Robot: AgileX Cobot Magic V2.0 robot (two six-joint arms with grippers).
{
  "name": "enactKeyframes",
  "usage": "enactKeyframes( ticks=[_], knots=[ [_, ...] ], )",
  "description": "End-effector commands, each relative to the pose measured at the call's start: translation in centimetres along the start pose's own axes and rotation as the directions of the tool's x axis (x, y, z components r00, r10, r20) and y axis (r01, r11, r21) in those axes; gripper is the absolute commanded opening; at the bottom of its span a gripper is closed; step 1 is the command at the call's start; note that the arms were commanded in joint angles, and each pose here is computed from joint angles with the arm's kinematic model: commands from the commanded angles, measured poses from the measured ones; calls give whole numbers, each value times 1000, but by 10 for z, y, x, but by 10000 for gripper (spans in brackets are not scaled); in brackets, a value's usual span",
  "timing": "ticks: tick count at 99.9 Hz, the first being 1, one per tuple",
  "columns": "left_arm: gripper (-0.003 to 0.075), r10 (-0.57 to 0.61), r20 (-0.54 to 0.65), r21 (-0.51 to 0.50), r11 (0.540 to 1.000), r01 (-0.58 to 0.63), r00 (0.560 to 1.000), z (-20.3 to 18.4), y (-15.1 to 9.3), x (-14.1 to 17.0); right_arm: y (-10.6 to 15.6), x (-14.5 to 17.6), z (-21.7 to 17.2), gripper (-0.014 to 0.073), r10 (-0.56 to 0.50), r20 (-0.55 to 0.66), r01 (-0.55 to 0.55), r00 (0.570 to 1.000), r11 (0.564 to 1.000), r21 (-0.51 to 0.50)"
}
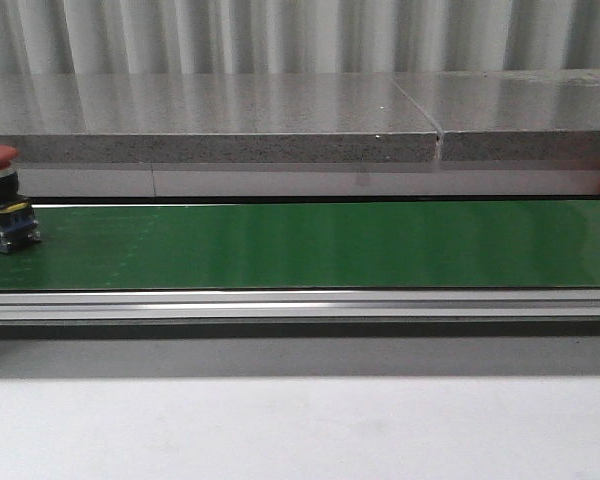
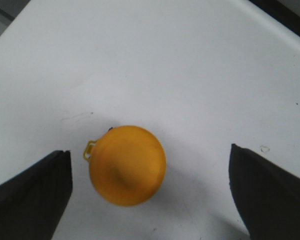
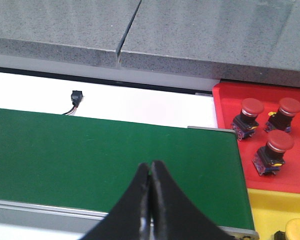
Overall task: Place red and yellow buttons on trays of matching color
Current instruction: 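Grasp the last yellow button from the cluster with the left gripper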
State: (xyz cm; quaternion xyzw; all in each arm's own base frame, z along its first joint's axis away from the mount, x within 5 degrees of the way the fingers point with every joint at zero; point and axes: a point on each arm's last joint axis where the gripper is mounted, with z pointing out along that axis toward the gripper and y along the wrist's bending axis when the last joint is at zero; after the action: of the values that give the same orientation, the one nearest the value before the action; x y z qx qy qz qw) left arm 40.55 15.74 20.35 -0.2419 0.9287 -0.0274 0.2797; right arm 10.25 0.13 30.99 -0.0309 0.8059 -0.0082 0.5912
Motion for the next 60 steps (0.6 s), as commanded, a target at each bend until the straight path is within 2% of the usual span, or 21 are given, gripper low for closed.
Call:
enactKeyframes(
  ticks=[1,26,36,45,60],
  knots=[
    [618,-9,93,21,1000,7,996,-15,-6,-23,-2,-18,-6,-68,-13,108,10,994,1000,23],
    [615,-13,65,20,1000,12,998,10,-3,-27,-2,-18,-6,-68,-13,108,10,994,1000,23],
    [549,-14,67,19,1000,13,998,12,-3,-26,-2,-18,-6,-68,-13,108,10,994,1000,23],
    [406,-12,69,19,1000,11,998,11,-3,-28,-2,-18,-6,-68,-13,108,10,994,1000,23],
    [57,-10,41,23,1000,9,999,8,-4,-27,-2,-18,-6,-68,-13,108,10,994,1000,23]
  ],
)
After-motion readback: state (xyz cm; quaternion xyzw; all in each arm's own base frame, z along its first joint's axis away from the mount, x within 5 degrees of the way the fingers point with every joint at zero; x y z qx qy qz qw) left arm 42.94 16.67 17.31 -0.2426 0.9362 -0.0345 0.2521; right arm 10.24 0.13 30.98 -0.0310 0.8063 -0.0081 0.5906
